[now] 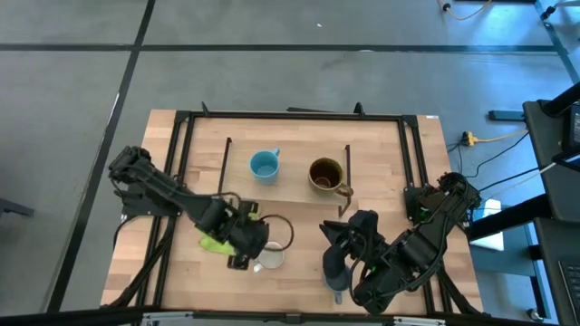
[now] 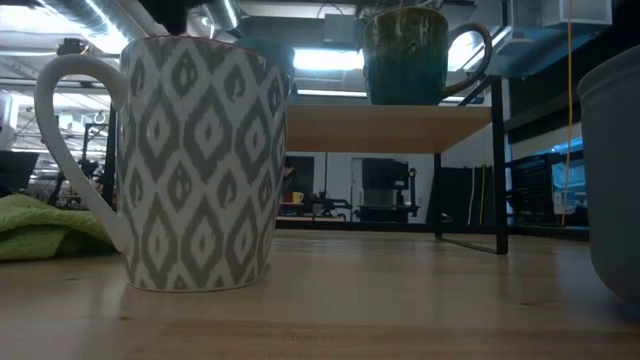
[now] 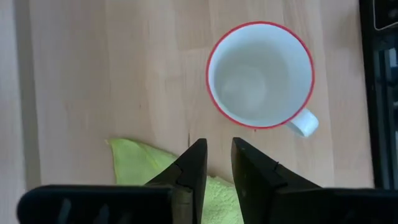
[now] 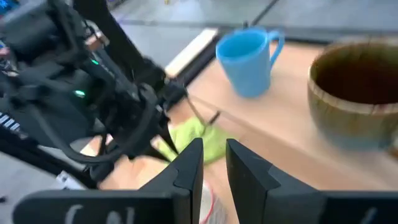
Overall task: Stack small to large cups/mugs on shelf
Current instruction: Put the gray patterned mug on the shelf
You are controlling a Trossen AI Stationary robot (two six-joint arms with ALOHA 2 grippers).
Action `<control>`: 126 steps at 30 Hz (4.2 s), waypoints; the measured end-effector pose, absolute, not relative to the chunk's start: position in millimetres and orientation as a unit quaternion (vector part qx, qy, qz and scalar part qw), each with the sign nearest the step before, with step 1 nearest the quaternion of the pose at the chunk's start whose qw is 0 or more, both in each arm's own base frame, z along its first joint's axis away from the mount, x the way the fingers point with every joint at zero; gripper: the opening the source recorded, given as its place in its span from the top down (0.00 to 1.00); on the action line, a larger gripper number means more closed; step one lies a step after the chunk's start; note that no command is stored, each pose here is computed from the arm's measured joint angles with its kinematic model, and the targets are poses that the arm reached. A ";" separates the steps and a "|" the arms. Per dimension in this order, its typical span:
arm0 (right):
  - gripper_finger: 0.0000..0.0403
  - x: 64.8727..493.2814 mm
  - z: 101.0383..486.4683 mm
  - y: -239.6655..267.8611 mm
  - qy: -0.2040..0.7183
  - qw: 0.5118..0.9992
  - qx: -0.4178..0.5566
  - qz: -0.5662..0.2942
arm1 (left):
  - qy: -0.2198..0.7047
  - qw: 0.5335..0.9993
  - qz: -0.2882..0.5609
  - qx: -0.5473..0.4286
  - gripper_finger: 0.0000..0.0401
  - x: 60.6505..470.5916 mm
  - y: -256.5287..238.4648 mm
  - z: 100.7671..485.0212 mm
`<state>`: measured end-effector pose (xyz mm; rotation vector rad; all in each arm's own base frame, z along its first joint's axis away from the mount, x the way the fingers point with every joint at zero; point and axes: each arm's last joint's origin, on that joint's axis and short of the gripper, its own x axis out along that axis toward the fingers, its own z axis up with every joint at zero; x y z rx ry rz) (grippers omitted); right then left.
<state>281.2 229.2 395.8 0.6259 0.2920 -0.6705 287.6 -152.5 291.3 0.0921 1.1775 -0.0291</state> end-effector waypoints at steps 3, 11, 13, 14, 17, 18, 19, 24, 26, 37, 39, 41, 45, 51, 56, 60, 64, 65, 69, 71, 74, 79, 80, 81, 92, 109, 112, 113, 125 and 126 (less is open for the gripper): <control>0.82 286.6 392.7 230.5 0.167 0.875 0.330 -0.313 | 0.539 0.840 -0.010 0.069 0.83 278.9 -163.5 294.8; 0.82 325.6 369.2 223.4 0.277 0.823 0.403 -0.290 | 0.485 0.872 0.019 0.059 0.83 255.3 -167.3 320.3; 0.82 334.5 362.9 221.1 0.307 0.806 0.420 -0.282 | 0.470 0.881 0.024 0.044 0.83 248.2 -166.7 324.1; 0.82 338.6 359.7 220.4 0.317 0.800 0.426 -0.280 | 0.466 0.884 0.025 0.036 0.83 244.2 -166.6 322.8; 0.82 345.9 351.4 221.0 0.337 0.782 0.444 -0.280 | 0.459 0.888 0.025 0.003 0.83 228.5 -168.3 310.5; 0.82 348.0 347.7 222.1 0.344 0.774 0.451 -0.282 | 0.458 0.888 0.026 -0.010 0.83 222.2 -169.1 304.1; 0.82 349.0 344.1 223.5 0.356 0.766 0.454 -0.283 | 0.455 0.890 0.024 -0.023 0.83 216.0 -170.5 298.3; 0.82 359.4 316.1 233.5 0.403 0.724 0.471 -0.303 | 0.411 0.909 -0.004 -0.070 0.83 188.3 -181.3 284.3; 0.82 366.0 305.2 236.1 0.412 0.712 0.477 -0.308 | 0.385 0.920 -0.008 -0.073 0.83 181.4 -183.5 284.9; 0.82 403.1 268.2 231.5 0.413 0.704 0.492 -0.303 | 0.367 0.926 -0.002 -0.088 0.83 177.5 -183.4 271.1; 0.82 404.3 268.0 228.1 0.410 0.705 0.490 -0.308 | 0.366 0.926 -0.004 -0.088 0.83 176.7 -184.2 269.1; 0.81 406.9 267.0 224.6 0.407 0.707 0.487 -0.311 | 0.368 0.926 -0.004 -0.087 0.83 176.4 -184.4 268.1; 0.73 414.3 262.9 218.7 0.398 0.709 0.490 -0.314 | 0.369 0.926 -0.005 -0.082 0.83 176.2 -184.1 267.7; 0.61 420.8 253.2 212.9 0.406 0.700 0.489 -0.324 | 0.369 0.927 -0.002 -0.068 0.83 176.3 -182.8 267.1; 0.59 421.4 248.5 211.8 0.409 0.689 0.494 -0.338 | 0.373 0.926 0.013 -0.055 0.83 175.3 -179.7 265.2; 0.59 423.6 242.0 211.8 0.408 0.682 0.498 -0.348 | 0.375 0.926 0.014 -0.050 0.83 175.0 -179.3 264.9; 0.59 429.9 230.4 215.1 0.404 0.680 0.504 -0.346 | 0.376 0.925 0.015 -0.047 0.83 174.8 -179.0 264.7; 0.59 431.3 227.5 215.8 0.404 0.680 0.505 -0.346 | 0.377 0.925 0.015 -0.046 0.83 174.6 -178.8 264.5; 0.59 434.4 224.0 214.8 0.401 0.679 0.507 -0.347 | 0.379 0.924 0.016 -0.043 0.83 174.2 -178.4 264.1; 0.59 434.3 220.8 214.4 0.404 0.676 0.505 -0.354 | 0.380 0.924 0.017 -0.043 0.83 174.1 -178.3 264.0; 0.59 434.7 215.0 214.7 0.407 0.673 0.500 -0.362 | 0.382 0.923 0.018 -0.040 0.83 173.8 -177.9 263.7; 0.59 436.4 209.1 213.8 0.407 0.673 0.496 -0.368 | 0.385 0.922 0.020 -0.036 0.83 173.3 -177.2 263.1; 0.59 436.6 208.4 212.8 0.407 0.673 0.494 -0.371 | 0.385 0.922 0.020 -0.036 0.83 173.3 -177.3 263.1; 0.59 436.7 208.2 212.0 0.408 0.672 0.493 -0.373 | 0.385 0.922 0.020 -0.036 0.83 173.2 -177.2 263.1; 0.73 440.2 200.3 209.4 0.409 0.671 0.488 -0.379 | 0.390 0.920 0.025 -0.028 0.83 172.2 -175.8 262.1; 0.89 444.1 201.6 207.9 0.404 0.677 0.494 -0.366 | 0.390 0.920 0.036 -0.016 0.83 175.6 -171.0 261.7; 0.88 443.7 201.8 207.6 0.405 0.678 0.491 -0.367 | 0.391 0.920 0.035 -0.015 0.83 175.9 -170.7 261.7; 0.89 443.1 203.6 207.4 0.407 0.677 0.489 -0.369 | 0.391 0.920 0.035 -0.015 0.83 175.9 -170.7 261.7; 0.90 431.2 253.0 193.7 0.412 0.705 0.414 -0.402 | 0.389 0.920 0.049 -0.019 0.83 180.4 -165.9 261.6; 0.89 430.0 257.6 191.9 0.414 0.707 0.408 -0.404 | 0.389 0.919 0.051 -0.020 0.83 181.1 -165.2 261.6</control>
